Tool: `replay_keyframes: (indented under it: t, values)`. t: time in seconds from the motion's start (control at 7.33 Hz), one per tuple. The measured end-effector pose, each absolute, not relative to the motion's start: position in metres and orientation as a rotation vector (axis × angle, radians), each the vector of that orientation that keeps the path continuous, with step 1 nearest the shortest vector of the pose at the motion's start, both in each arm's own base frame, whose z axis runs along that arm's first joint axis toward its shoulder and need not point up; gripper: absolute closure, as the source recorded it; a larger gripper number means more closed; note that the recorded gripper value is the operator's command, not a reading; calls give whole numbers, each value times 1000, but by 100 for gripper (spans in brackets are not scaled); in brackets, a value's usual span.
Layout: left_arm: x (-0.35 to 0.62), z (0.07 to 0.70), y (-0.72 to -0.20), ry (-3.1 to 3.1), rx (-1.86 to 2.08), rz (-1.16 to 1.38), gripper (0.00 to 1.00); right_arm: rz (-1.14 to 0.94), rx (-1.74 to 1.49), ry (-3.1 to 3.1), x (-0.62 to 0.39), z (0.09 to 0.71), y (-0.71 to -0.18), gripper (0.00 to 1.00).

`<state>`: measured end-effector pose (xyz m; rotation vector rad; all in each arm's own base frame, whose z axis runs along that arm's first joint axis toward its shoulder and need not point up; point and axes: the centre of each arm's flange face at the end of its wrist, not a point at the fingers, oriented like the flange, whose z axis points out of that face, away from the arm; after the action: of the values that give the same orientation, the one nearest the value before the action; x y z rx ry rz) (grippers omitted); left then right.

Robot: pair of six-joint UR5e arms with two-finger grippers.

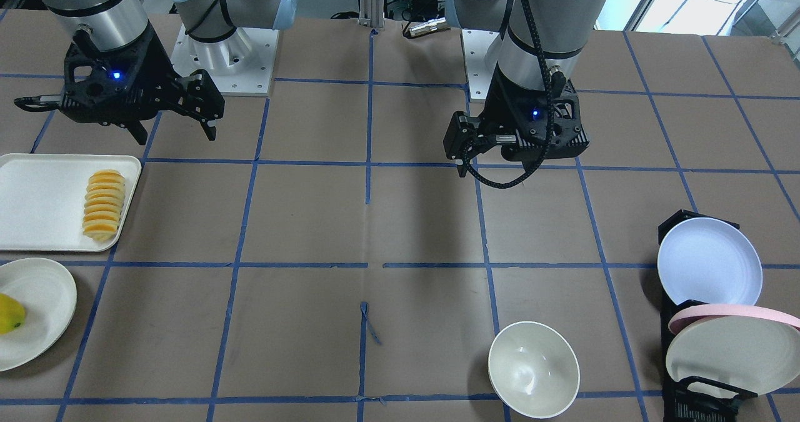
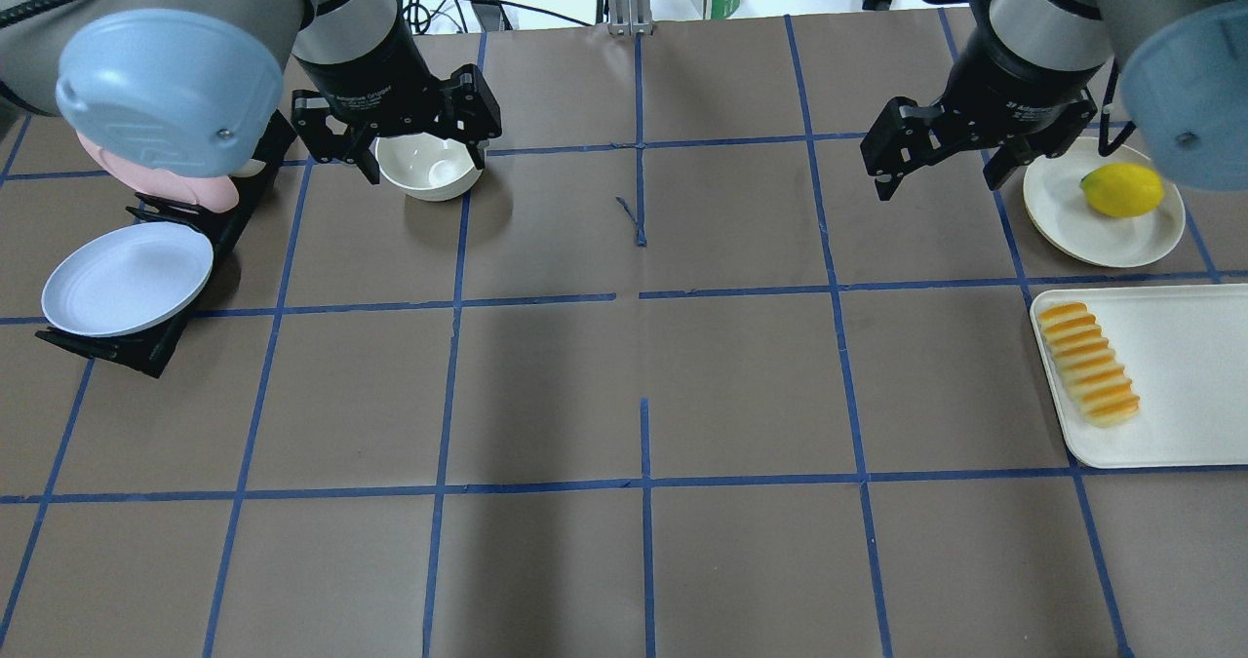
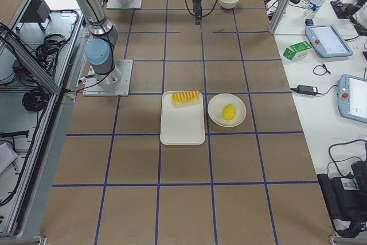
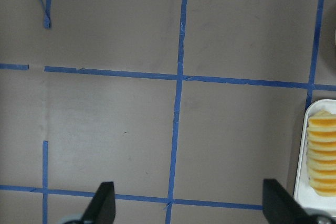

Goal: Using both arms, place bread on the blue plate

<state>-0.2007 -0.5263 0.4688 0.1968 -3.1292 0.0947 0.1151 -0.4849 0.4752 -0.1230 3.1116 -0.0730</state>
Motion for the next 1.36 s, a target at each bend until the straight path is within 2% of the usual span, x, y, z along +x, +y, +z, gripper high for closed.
replay_keyframes:
  t: [0.55, 1.09, 1.36]
  values:
    - [-201, 463, -523, -3131, 210, 71, 0, -66, -123, 3111, 115, 473, -483, 0]
    - [-194, 468, -519, -3135, 44, 70, 0, -67, -123, 3111, 115, 472, -483, 0]
    - [-162, 472, -526, -3139, 117, 77, 0, -61, -125, 3112, 115, 471, -483, 0]
